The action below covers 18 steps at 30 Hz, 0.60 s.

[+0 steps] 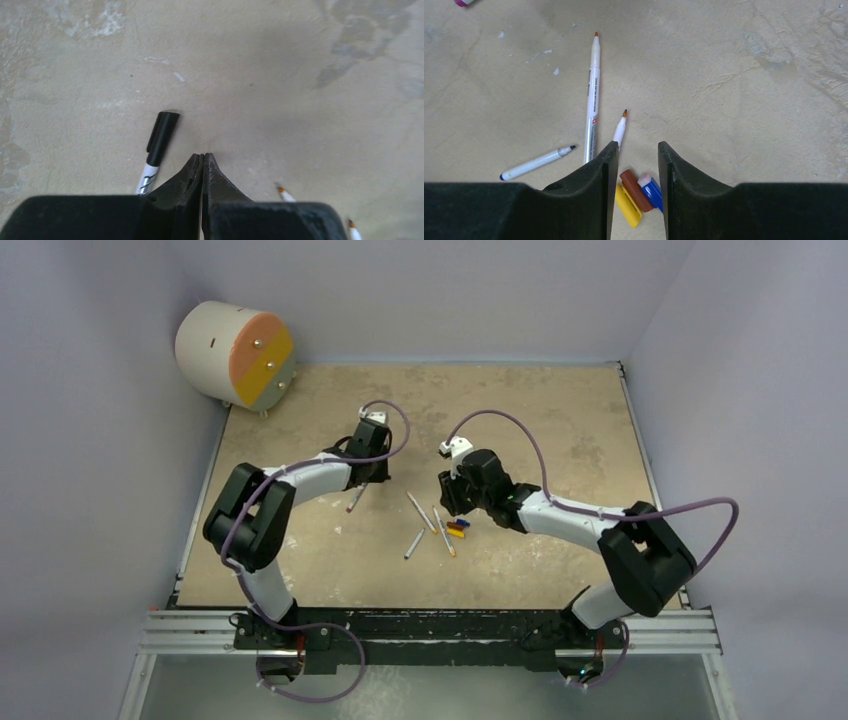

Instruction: Insert the pens into the pen caps

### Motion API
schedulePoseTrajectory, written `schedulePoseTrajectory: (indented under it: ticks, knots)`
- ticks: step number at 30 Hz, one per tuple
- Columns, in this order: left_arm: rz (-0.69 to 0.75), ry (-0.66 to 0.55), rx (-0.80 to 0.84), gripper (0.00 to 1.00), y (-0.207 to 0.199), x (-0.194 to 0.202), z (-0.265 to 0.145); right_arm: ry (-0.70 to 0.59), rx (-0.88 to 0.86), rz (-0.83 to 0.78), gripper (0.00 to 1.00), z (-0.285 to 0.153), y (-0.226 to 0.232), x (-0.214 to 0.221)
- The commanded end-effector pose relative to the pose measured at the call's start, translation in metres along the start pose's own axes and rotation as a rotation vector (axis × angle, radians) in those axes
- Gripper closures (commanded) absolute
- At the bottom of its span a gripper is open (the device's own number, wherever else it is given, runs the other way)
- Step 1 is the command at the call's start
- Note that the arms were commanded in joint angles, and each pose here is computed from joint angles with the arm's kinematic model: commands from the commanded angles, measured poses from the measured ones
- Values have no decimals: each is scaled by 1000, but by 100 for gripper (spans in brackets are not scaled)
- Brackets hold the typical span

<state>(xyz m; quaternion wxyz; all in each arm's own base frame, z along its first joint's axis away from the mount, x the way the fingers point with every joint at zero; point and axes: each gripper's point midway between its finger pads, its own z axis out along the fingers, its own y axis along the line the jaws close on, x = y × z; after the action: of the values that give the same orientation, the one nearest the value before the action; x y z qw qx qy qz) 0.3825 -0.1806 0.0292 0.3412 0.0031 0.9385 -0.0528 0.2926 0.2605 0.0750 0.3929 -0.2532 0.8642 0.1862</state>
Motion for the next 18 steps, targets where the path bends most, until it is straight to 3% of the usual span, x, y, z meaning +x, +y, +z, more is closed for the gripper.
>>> schedulePoseTrajectory:
  ticks: [1,7,10,18]
  knots:
    - [-45,-122,200,100,-40,-49,-36,-60,-22,-32,62,7,5,-28]
    - [-94,-224,303,69,-57,-85,-76,-5,-46,-39,58,19,14,-15]
    - [-121,-289,319,59,-56,-102,-99,23,-68,-43,55,23,24,-7]
    - [-141,-370,285,57,-44,-121,-130,113,-42,-33,53,32,40,23]
